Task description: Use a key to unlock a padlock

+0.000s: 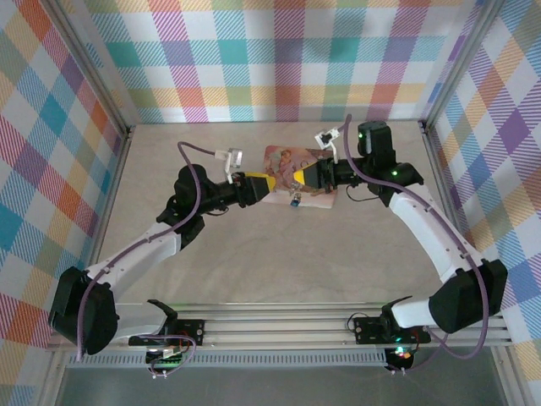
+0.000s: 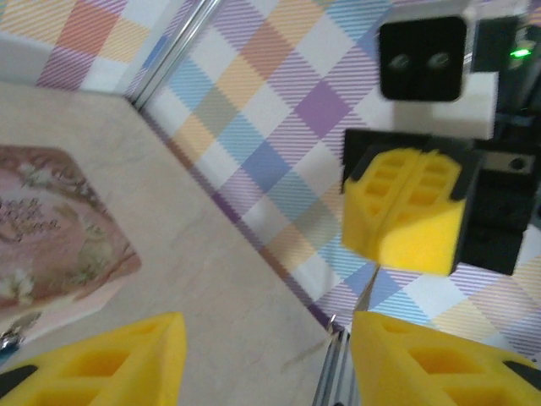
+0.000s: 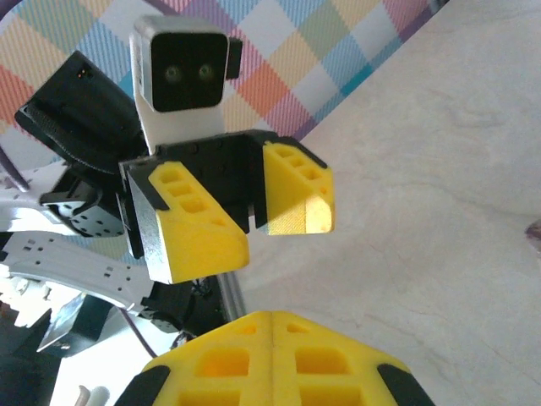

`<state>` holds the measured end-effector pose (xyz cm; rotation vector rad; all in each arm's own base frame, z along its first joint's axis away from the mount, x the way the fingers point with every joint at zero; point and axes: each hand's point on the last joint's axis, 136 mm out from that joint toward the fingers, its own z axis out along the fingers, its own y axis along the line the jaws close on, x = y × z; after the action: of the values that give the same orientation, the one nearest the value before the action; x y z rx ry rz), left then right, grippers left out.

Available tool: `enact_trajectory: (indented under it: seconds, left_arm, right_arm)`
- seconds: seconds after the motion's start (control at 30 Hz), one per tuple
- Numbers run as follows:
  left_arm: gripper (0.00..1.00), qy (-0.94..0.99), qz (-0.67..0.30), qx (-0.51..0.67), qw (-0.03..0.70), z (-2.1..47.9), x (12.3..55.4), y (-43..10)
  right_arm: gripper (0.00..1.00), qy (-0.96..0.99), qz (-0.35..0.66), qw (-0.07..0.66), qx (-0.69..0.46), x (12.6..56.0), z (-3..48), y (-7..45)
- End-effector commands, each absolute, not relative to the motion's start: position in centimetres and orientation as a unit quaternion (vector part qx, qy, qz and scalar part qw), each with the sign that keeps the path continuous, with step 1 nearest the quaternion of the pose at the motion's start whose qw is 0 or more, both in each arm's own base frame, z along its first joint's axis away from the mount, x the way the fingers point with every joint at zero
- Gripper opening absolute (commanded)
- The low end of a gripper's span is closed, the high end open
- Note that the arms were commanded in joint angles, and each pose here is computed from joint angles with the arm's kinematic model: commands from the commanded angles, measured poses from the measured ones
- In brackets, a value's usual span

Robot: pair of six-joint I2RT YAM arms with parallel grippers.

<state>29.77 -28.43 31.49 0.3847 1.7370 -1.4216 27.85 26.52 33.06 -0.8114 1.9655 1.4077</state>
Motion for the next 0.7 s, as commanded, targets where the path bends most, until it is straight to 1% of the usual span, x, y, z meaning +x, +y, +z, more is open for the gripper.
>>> enact_trajectory:
  seconds: [0.0,0.27,0.5,0.67]
  left_arm:
    - [0.5,0.638,-0.623,0.165,0.421,33.9,28.9,-29.2]
    - [0.42,0.619,-0.67,0.175,0.371,33.8,28.7,-31.2]
    - [0.42,0.614,-0.679,0.2,0.351,33.7,27.6,-32.4]
    - [0.43,0.616,-0.673,0.204,0.356,34.0,27.3,-32.1]
  right_arm:
    - [0.0,0.702,0.554,0.297,-0.335,27.0,35.2,27.3]
    - [0.0,0.706,0.552,0.292,-0.334,27.1,35.0,27.3]
    - [0.0,0.719,0.543,0.291,-0.323,27.8,34.4,27.3]
    - [0.0,0.723,0.544,0.282,-0.32,28.0,33.9,27.4]
